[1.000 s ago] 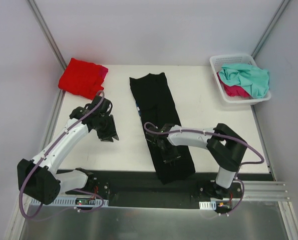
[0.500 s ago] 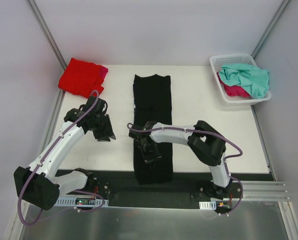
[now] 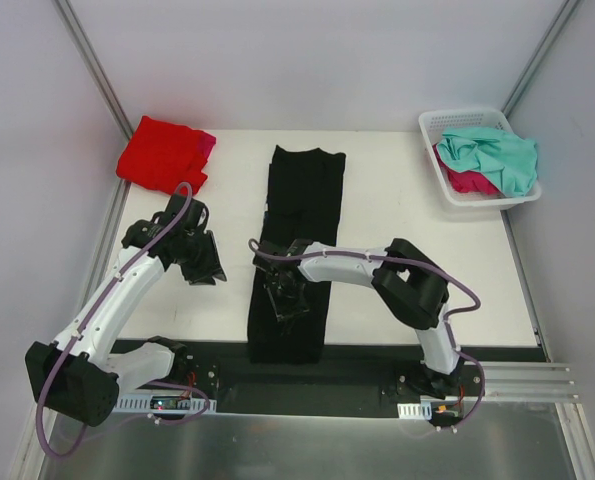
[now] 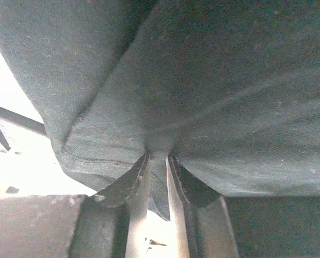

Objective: Fold and stack the t-shirts

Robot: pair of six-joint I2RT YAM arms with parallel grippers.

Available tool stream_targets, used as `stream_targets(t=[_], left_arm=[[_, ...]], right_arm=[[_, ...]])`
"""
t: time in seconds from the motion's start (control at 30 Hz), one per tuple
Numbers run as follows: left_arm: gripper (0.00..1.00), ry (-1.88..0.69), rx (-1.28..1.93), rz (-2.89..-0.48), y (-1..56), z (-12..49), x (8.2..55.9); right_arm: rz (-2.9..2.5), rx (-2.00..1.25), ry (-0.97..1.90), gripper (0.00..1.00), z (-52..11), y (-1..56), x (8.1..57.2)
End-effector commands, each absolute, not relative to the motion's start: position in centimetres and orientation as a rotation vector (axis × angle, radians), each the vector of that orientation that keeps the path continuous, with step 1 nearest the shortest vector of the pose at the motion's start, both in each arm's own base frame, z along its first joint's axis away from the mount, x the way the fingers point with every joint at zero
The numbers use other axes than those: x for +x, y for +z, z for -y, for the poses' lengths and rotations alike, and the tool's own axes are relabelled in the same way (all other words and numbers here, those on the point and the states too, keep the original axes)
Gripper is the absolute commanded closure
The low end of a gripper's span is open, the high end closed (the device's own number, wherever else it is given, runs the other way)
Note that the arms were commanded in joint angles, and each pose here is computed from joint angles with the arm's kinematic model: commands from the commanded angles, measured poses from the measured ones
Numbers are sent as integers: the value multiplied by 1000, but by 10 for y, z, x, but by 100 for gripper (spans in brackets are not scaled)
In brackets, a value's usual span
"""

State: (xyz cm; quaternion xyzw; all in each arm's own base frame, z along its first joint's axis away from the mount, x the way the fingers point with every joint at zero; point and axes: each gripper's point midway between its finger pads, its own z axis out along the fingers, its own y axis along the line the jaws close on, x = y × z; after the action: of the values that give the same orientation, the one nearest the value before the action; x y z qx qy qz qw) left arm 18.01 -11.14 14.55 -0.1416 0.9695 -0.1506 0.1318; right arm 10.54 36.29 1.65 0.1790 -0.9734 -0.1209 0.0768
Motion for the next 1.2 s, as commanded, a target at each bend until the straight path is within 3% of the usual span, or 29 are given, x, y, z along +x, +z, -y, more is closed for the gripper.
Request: stream_targets(t=[0.0, 0.5, 1.03, 1.17], left_arm=[[69, -440, -393, -2817, 149, 108, 175], [69, -454, -402, -2833, 146, 109, 170], [69, -452, -405, -2836, 143, 108, 168], [69, -502, -415, -2848, 140, 115, 166]], right_arm=[[3012, 515, -219, 77, -329, -11, 125], [3051, 417, -139, 77, -277, -15, 163], [3055, 410, -140, 77, -288, -8, 219], [3118, 434, -170, 76, -285, 23, 219]])
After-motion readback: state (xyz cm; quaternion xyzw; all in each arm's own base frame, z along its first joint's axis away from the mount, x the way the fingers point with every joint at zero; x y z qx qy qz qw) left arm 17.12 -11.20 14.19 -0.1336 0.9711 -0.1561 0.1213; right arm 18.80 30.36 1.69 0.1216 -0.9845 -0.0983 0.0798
